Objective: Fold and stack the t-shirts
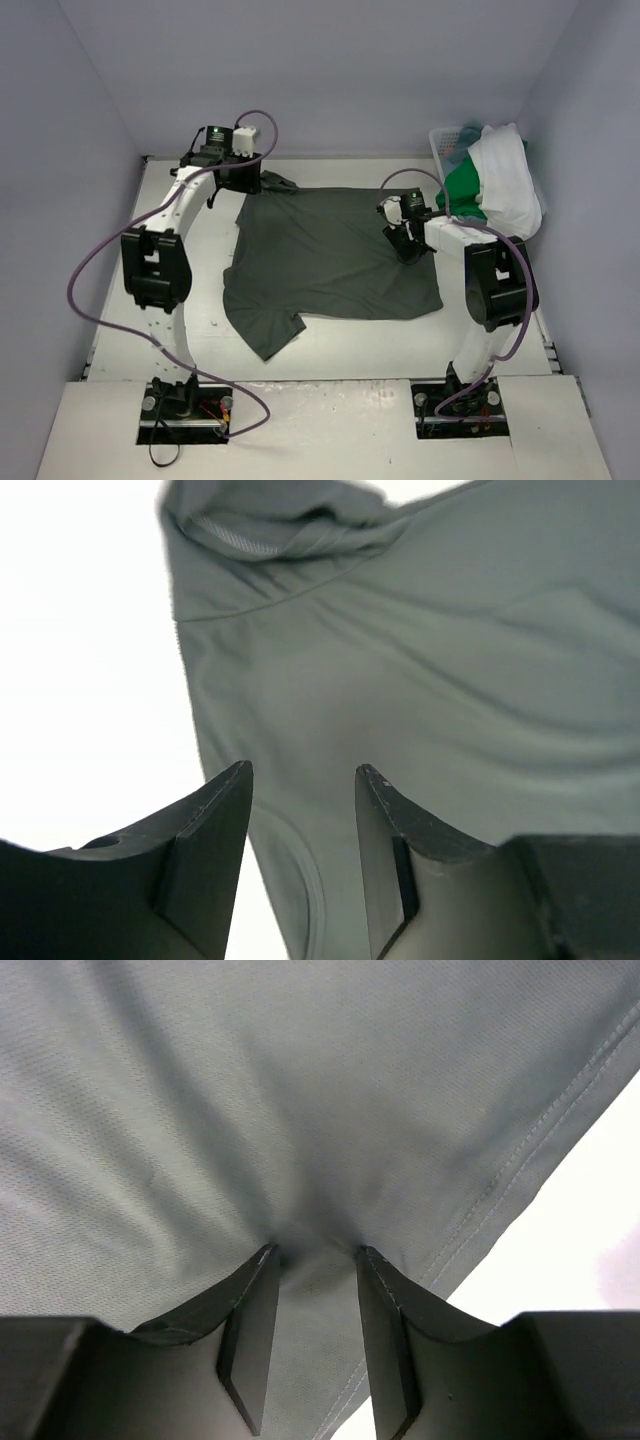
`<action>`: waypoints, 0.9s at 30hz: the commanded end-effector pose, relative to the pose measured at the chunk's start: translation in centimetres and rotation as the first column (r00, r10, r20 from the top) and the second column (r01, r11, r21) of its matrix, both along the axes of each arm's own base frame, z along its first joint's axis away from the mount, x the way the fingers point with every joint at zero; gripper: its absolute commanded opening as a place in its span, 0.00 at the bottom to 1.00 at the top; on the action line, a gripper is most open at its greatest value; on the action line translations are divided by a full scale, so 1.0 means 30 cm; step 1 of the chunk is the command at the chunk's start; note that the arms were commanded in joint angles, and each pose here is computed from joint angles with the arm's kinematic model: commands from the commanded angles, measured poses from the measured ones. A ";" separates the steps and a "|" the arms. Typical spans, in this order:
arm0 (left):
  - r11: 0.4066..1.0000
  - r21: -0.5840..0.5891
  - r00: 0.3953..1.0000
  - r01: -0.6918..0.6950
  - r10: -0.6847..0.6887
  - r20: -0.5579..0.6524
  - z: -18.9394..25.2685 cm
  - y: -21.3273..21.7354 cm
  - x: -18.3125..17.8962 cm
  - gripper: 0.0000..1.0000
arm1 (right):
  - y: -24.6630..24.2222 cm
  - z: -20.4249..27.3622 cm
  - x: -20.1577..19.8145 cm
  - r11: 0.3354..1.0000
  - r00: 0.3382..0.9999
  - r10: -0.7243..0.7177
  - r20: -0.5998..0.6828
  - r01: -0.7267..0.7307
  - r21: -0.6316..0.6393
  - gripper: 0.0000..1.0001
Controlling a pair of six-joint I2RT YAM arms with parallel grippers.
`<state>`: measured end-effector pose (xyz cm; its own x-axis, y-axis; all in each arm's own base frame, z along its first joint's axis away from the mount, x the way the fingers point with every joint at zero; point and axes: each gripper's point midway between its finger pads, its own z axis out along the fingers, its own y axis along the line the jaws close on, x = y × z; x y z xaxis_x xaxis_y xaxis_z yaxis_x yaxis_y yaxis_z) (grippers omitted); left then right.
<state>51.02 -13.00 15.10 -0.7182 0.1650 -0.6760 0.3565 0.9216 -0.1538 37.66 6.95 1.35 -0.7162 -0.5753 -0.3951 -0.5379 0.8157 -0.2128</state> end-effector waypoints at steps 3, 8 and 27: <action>1.000 -0.004 0.982 0.011 -0.010 0.190 0.297 0.022 -0.083 0.40 | 0.037 0.126 0.041 0.997 0.994 0.037 0.099 -0.044 0.067 0.35; 0.994 0.024 0.967 0.110 -0.112 0.230 0.393 0.013 -0.263 0.40 | 0.054 0.274 0.012 0.989 0.982 0.089 0.167 -0.106 0.099 0.37; 0.810 0.247 0.811 0.533 -0.572 0.124 0.136 0.024 -0.987 0.40 | -0.099 0.261 -0.466 0.784 0.793 0.602 0.091 -0.567 -0.252 0.43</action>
<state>22.78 -12.01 18.25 -0.4356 0.5886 -0.6810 0.7624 0.6435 0.0684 23.92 4.90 8.26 -0.2632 -0.8894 -0.3738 -0.8388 0.4024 -0.3668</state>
